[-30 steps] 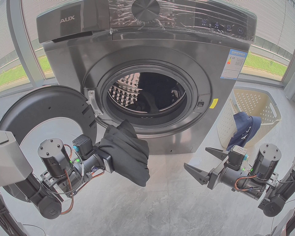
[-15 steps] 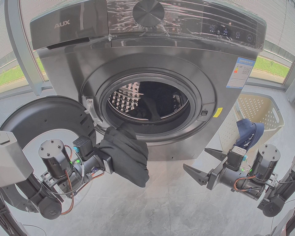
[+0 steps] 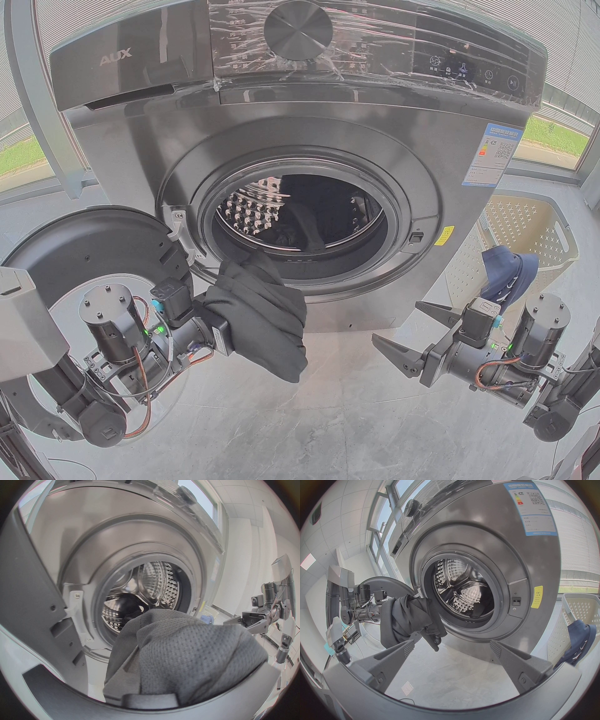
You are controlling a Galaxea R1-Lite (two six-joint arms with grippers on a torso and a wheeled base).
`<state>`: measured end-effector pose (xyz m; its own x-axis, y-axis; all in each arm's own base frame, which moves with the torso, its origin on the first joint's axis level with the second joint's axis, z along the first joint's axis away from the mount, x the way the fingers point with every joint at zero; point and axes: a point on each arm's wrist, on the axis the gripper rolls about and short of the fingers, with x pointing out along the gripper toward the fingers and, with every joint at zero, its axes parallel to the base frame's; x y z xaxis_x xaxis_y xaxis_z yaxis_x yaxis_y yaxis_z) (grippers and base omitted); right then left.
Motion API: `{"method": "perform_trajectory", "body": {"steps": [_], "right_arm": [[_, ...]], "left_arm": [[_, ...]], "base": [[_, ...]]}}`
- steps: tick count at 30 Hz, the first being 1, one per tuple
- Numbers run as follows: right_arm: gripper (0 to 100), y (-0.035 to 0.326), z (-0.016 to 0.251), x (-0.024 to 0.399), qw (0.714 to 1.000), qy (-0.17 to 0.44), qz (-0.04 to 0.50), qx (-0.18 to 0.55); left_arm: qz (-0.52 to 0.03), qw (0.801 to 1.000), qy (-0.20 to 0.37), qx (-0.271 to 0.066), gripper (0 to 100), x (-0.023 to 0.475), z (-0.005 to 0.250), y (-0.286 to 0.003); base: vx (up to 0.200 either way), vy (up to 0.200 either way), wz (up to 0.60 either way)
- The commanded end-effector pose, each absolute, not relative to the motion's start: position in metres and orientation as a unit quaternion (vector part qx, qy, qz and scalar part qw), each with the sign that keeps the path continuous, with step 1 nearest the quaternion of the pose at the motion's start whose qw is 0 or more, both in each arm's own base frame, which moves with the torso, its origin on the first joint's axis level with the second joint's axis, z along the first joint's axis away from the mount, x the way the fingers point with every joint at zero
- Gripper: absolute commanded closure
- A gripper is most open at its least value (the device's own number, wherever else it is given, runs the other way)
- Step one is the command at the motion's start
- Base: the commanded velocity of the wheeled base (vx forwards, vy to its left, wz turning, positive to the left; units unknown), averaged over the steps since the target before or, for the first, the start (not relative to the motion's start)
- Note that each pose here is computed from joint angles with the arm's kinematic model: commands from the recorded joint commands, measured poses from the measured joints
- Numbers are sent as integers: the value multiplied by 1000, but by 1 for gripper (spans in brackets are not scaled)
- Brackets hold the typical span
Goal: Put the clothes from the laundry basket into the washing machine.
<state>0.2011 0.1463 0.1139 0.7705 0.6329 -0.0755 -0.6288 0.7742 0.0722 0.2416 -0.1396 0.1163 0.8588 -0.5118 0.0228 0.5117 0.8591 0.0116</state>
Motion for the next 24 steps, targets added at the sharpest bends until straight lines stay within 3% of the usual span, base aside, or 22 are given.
{"method": "perform_trajectory", "body": {"steps": [1,13,24], "right_arm": [[0,146,114,201,941,48,335,21],[0,147,113,201,940,49,336,21],[0,147,113,201,940,51,337,20]], "left_arm": [[-264,964,-12,2,100,242,116,-139],[-262,965,-5,5,100,244,112,-140],[-262,965,-6,3,100,245,112,-140]], "base": [[0,0,0],[0,0,0],[200,0,0]]}}
